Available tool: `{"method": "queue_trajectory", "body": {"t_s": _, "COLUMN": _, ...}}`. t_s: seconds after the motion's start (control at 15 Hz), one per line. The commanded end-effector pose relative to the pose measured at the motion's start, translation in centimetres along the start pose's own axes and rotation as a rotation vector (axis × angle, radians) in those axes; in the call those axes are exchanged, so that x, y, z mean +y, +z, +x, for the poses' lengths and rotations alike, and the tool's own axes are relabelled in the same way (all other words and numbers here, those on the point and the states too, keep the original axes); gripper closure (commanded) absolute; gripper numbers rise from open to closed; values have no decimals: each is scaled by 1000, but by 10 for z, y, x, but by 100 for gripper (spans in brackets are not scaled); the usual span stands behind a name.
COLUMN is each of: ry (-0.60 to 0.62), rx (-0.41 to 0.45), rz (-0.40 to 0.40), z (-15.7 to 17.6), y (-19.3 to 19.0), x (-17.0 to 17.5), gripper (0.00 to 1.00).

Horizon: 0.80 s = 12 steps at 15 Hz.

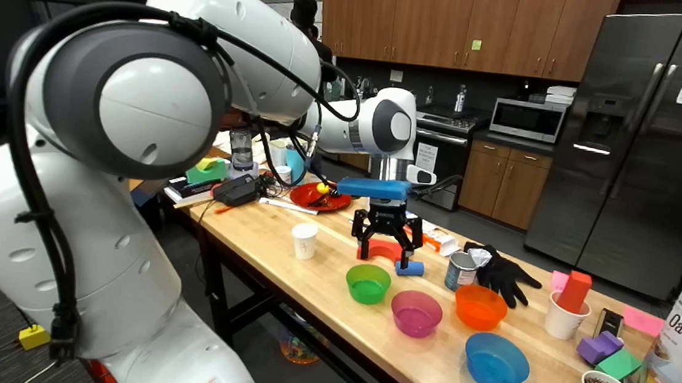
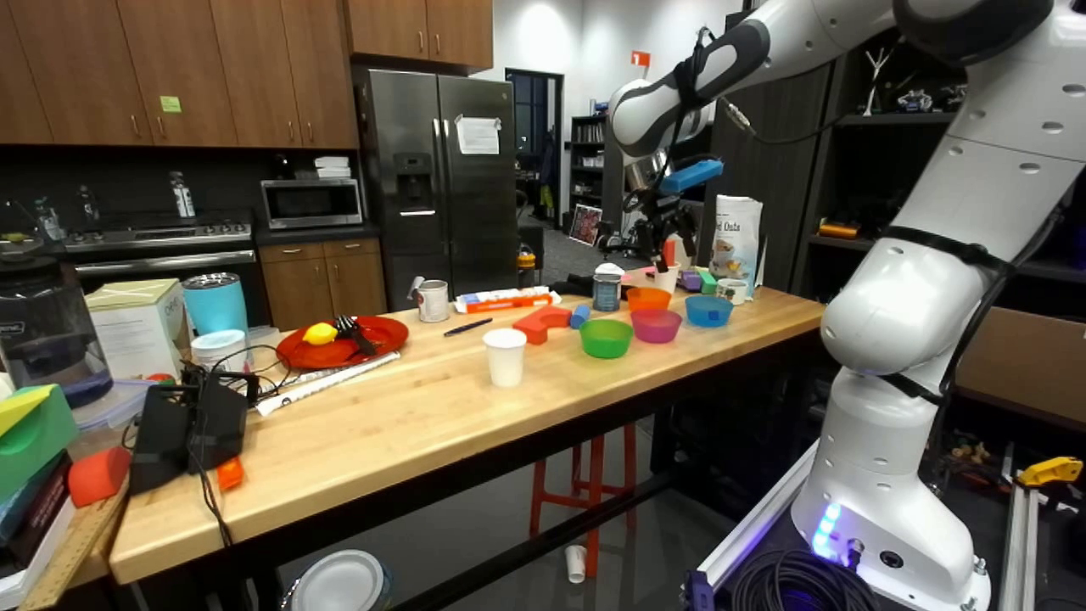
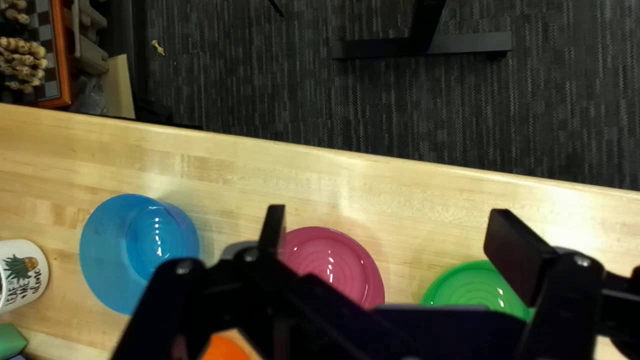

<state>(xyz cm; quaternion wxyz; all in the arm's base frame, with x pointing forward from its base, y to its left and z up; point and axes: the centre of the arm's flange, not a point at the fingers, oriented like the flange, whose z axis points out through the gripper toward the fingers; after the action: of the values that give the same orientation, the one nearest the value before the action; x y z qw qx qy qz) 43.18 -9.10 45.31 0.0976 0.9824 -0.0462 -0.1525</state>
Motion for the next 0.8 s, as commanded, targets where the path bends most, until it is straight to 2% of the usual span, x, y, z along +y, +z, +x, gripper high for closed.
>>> {"method": "queue_trajectory", "body": {"t_s": 0.0, "ry": 0, "rx": 0, "rz": 0, "z": 0, "y": 0, "x": 0, "gripper": 0}}
{"method": "queue_trajectory", "body": {"t_s": 0.53, "ry": 0, "rx": 0, "rz": 0, "z": 0, "y": 0, "x": 0, "gripper": 0}}
{"method": "queue_trajectory", "body": {"t_s": 0.73, "ry": 25, "rx": 20, "rz": -74, "z": 0, "y": 3, "x": 27, "gripper": 0}}
